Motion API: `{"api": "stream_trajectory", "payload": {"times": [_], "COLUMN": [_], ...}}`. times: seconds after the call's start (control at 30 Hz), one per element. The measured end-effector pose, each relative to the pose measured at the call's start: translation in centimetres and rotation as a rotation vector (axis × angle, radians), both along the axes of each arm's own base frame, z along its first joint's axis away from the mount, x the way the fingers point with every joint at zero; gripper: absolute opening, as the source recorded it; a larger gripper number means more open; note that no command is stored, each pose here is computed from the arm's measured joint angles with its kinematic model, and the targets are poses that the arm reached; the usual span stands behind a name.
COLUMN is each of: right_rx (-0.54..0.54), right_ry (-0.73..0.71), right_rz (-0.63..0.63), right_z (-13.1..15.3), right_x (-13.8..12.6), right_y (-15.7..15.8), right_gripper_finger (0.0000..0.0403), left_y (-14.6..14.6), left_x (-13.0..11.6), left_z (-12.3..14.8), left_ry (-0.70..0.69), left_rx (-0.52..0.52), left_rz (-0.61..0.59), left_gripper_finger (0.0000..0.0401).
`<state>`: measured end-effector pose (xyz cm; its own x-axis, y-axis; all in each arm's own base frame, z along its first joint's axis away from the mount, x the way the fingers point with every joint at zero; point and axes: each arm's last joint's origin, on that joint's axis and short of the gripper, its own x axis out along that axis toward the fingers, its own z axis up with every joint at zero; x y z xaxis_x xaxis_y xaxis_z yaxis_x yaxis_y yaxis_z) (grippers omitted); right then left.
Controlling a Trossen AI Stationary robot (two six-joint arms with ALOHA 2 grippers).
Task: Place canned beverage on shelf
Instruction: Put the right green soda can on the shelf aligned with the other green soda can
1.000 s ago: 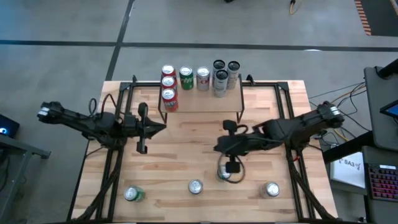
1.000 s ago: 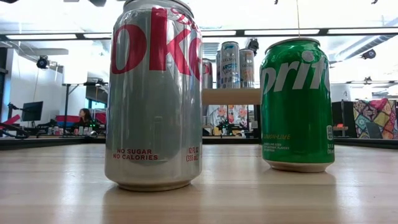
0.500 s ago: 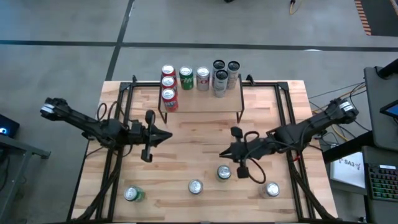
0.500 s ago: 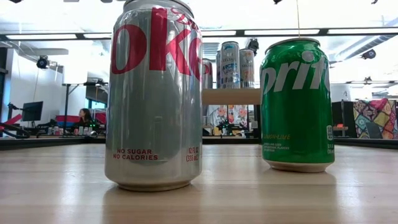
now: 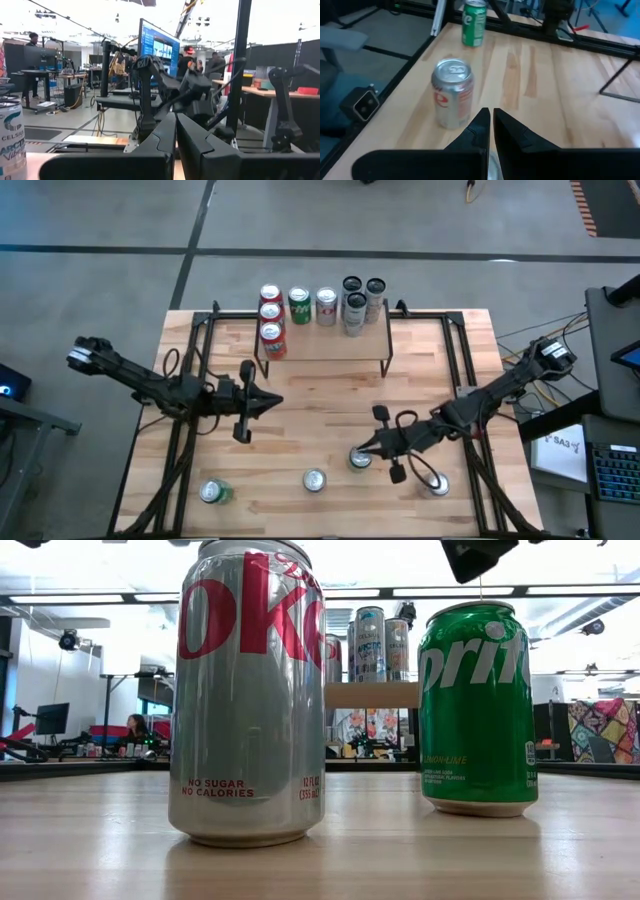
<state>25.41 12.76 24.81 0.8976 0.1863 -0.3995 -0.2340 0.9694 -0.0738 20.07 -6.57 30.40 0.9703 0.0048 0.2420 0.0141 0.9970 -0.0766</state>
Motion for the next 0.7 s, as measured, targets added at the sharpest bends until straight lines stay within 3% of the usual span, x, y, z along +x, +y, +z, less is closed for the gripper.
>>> {"api": "stream_trajectory", "payload": {"times": [0.27,0.47,0.6,0.7], "right_rx": [0.065,0.02,0.062,0.051], "right_ry": [0.045,0.054,0.039,0.036], "right_rz": [-0.025,-0.011,-0.145,-0.156], "right_z": [-1.0,-1.23,-1.12,-1.1], "right_x": [-0.53,-0.55,-0.5,-0.52], "right_y": [0.09,0.08,-0.23,-0.31], "right_gripper_finger": [0.0012,0.0012,0.0016,0.0033], "left_y": [0.2,0.38,0.38,0.38], "left_x": [0.02,0.0,0.01,0.0], "left_z": [0.16,0.15,0.15,0.16], "left_ry": [-0.016,-0.01,-0.01,-0.01], "left_rx": [-0.001,-0.012,-0.012,-0.012], "left_rz": [0.073,0.135,0.135,0.135], "left_gripper_finger": [0.0,0.0,0.0,0.0]}}
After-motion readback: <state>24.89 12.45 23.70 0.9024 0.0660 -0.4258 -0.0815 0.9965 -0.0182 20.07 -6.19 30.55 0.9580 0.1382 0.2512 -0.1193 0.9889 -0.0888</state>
